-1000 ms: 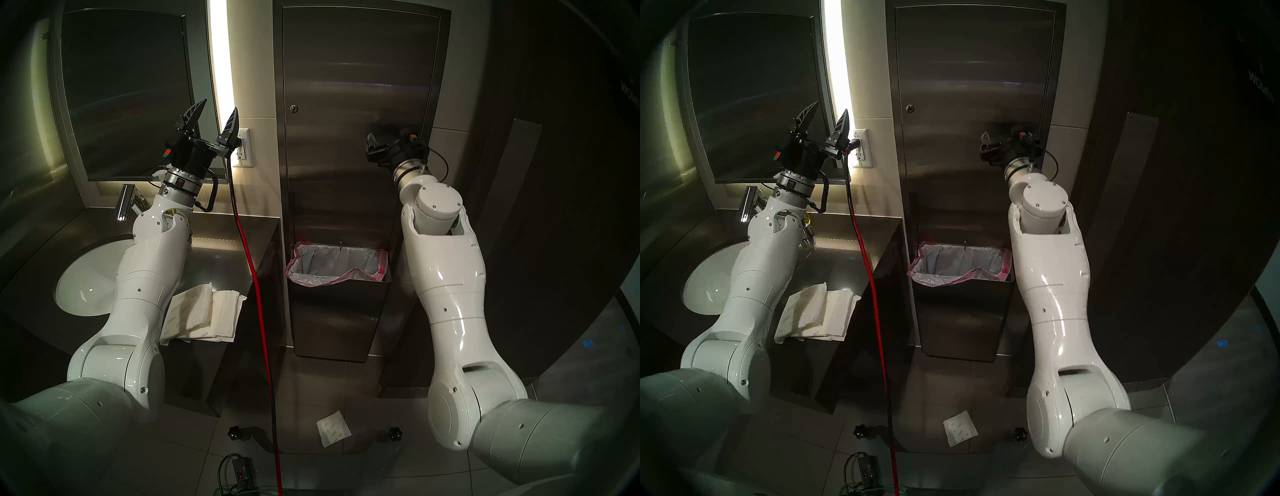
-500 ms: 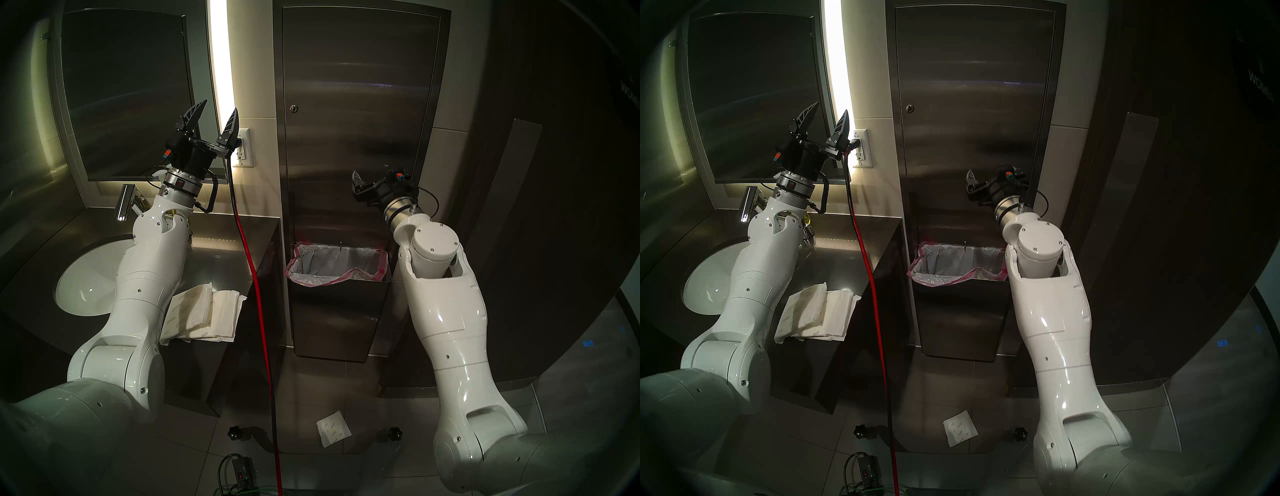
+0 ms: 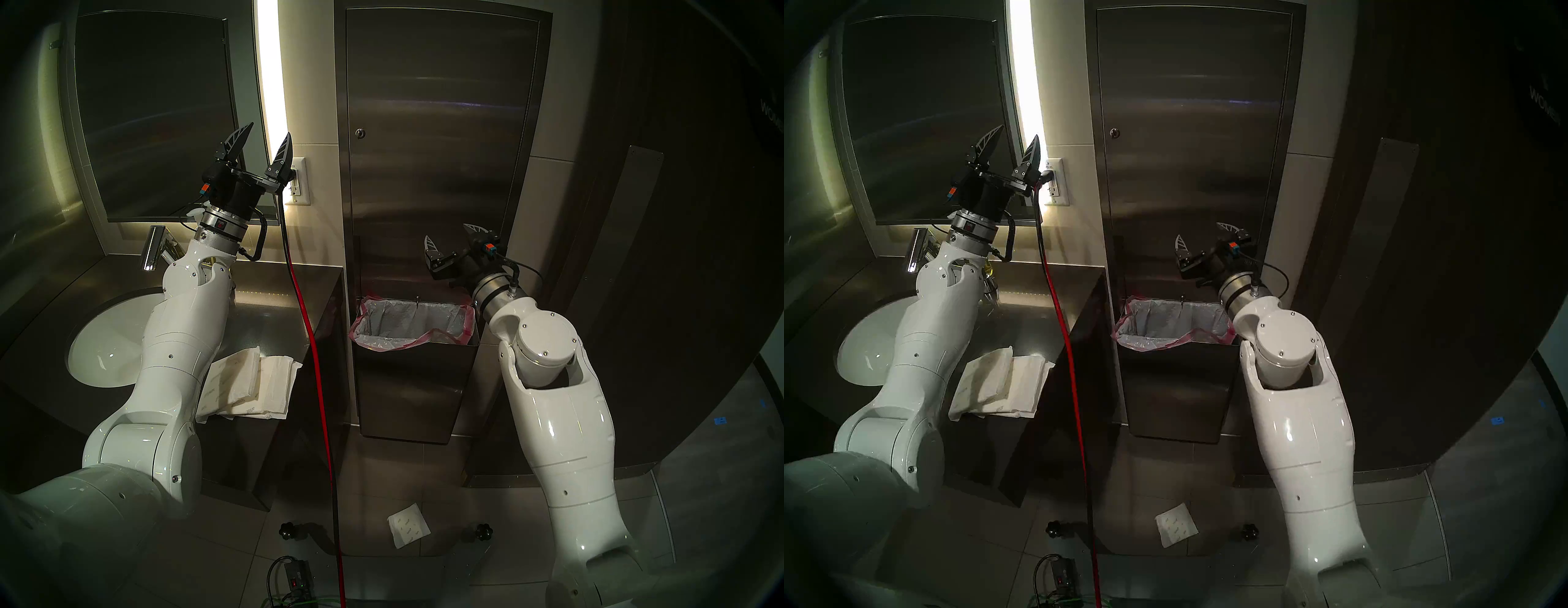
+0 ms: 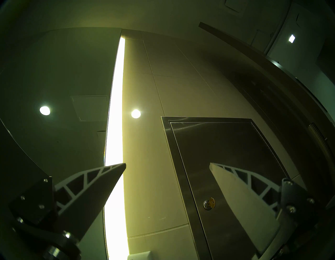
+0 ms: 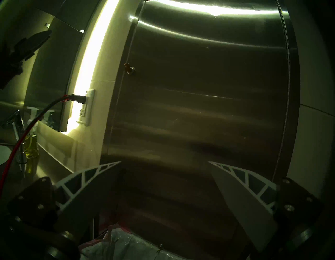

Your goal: Twist key and close towel dispenser

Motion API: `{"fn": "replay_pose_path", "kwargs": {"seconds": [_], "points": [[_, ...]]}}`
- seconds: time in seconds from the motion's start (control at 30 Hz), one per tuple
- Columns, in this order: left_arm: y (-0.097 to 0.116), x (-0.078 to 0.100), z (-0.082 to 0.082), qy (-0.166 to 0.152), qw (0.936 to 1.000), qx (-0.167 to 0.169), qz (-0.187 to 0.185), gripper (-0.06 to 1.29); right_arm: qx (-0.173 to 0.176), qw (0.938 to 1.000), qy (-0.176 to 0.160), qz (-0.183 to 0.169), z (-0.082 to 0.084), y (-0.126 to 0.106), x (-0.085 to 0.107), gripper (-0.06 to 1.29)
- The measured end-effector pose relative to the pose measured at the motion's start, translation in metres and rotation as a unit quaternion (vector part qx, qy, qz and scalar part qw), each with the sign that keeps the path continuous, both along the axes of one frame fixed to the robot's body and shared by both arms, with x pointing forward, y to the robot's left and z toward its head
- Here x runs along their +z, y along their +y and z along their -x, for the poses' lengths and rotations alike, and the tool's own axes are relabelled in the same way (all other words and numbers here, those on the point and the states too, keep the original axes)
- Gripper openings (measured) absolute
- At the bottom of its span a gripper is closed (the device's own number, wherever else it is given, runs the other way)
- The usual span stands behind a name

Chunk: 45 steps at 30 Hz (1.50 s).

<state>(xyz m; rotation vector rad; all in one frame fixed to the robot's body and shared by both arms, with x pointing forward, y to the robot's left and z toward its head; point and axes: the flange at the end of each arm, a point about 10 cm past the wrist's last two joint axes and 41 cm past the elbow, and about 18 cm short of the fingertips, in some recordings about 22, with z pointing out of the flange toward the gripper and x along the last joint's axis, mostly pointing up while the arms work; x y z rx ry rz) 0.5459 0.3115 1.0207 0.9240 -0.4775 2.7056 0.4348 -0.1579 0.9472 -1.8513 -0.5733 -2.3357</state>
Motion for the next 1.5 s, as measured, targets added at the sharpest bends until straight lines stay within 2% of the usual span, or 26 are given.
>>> {"fn": "replay_pose_path", "kwargs": {"seconds": [0.17, 0.23, 0.37, 0.43, 0.67, 0.8, 1.27, 1.5], "points": [[0.000, 0.000, 0.000, 0.000, 1.0000, 0.000, 0.000, 1.26, 0.013, 0.9999, -0.009, 0.004, 0.022, -0.005, -0.001, 1.23], [0.000, 0.000, 0.000, 0.000, 1.0000, 0.000, 0.000, 1.26, 0.014, 0.9998, -0.010, 0.004, 0.025, -0.005, -0.001, 1.23], [0.000, 0.000, 0.000, 0.000, 1.0000, 0.000, 0.000, 1.26, 0.023, 0.9996, -0.018, 0.008, 0.041, -0.009, -0.001, 1.23], [0.000, 0.000, 0.000, 0.000, 1.0000, 0.000, 0.000, 1.26, 0.030, 0.9992, -0.023, 0.010, 0.053, -0.011, 0.000, 1.23], [0.000, 0.001, 0.000, -0.001, 1.0000, 0.000, 0.000, 1.26, 0.042, 0.9984, -0.036, 0.013, 0.077, -0.017, 0.005, 1.23], [0.000, 0.001, 0.000, -0.001, 1.0000, 0.000, 0.000, 1.26, 0.051, 0.9976, -0.043, 0.016, 0.096, -0.020, 0.010, 1.23], [0.000, 0.002, 0.000, -0.002, 1.0000, 0.000, 0.000, 1.26, 0.057, 0.9976, -0.036, 0.015, 0.140, -0.032, 0.008, 1.23], [0.000, 0.002, 0.000, -0.002, 1.0000, 0.000, 0.000, 1.26, 0.051, 0.9981, -0.032, 0.011, 0.155, -0.035, 0.004, 1.24]]}}
